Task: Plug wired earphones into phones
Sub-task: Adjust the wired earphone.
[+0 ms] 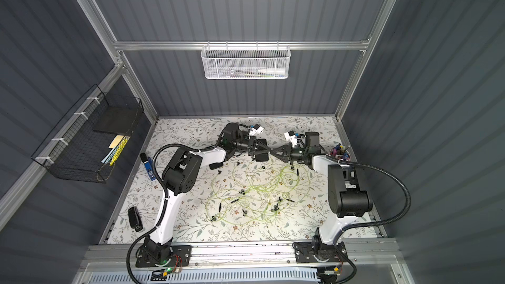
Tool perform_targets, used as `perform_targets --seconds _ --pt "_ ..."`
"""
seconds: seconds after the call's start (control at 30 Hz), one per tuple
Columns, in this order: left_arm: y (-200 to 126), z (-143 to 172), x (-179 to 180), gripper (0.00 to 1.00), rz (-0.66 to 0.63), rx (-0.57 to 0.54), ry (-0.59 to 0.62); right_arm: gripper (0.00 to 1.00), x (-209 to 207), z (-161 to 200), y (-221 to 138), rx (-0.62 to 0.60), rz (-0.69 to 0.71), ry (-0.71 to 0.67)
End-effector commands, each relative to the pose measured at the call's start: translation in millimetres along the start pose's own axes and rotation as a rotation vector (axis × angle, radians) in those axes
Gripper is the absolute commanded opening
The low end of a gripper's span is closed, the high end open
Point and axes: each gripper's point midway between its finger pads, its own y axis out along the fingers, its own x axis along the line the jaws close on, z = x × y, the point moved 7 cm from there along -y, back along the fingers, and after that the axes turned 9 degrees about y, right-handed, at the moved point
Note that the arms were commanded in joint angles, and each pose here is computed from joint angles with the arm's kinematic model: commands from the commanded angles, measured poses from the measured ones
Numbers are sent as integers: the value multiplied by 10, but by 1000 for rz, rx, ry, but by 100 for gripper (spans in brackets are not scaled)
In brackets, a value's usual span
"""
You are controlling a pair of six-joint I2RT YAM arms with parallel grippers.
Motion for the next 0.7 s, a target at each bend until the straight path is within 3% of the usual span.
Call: perform_targets --seconds 0.0,0.1,0.17,0.27,0.4,0.53,0.67 --pt "8 -70 -26 7 2 -11 24 0 35 4 29 15 2 -34" --pt "-148 -138 56 58 -88 -79 -7 0 32 18 6 1 34 -45" --pt "-261 -170 149 73 -208 -125 -40 0 27 24 -9 -12 67 -49" --pt "-394 -206 375 81 -512 -158 -110 0 -8 70 -84 -60 179 -50" --pt "-577 -291 583 83 -916 -179 -144 0 -108 214 -236 -156 347 -22" --pt "-534 -304 694 85 -1138 -116 -86 0 -130 336 -289 -161 374 -19" --pt "-422 -265 825 88 -1273 -77 -57 0 -182 396 -302 -156 388 -18"
